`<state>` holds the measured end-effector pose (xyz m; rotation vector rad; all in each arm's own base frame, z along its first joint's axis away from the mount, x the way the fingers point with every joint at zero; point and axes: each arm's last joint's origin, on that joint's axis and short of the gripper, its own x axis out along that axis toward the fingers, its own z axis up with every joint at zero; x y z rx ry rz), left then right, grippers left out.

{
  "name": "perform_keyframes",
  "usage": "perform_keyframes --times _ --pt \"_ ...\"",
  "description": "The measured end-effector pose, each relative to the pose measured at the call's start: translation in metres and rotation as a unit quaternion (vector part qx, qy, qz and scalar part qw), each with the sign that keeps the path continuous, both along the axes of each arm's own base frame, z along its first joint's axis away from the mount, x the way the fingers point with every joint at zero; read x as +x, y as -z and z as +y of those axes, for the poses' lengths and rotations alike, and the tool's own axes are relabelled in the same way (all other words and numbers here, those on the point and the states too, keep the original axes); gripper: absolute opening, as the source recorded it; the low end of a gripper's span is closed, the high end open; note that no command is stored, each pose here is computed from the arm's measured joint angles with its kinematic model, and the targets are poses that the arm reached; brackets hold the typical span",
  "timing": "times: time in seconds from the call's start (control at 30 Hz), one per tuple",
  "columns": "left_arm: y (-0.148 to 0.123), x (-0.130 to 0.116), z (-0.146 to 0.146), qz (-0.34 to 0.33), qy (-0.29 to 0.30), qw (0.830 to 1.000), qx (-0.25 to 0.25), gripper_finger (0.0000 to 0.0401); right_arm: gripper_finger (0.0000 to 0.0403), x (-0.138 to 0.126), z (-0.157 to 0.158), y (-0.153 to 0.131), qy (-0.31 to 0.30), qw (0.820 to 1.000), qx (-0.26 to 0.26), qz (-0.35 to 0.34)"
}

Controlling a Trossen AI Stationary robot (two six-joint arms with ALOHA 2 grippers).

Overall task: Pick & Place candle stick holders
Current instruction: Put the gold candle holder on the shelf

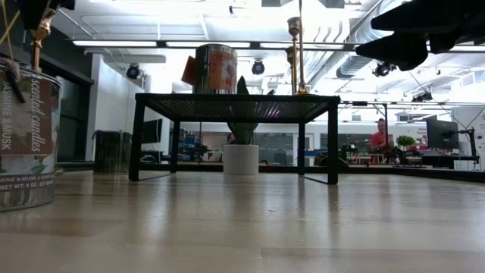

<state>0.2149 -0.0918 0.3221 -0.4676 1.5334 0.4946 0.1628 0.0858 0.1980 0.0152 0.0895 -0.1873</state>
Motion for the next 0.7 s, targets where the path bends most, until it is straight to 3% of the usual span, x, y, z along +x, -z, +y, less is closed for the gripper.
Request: perform_keyframes --times 0.7 --pt "0.0013 0.01 0.0026 -0.042 0.025 0.999 0.013 0.014 0.0362 0.0 0.0 0.0 0.0 1.0 0.0 0.0"
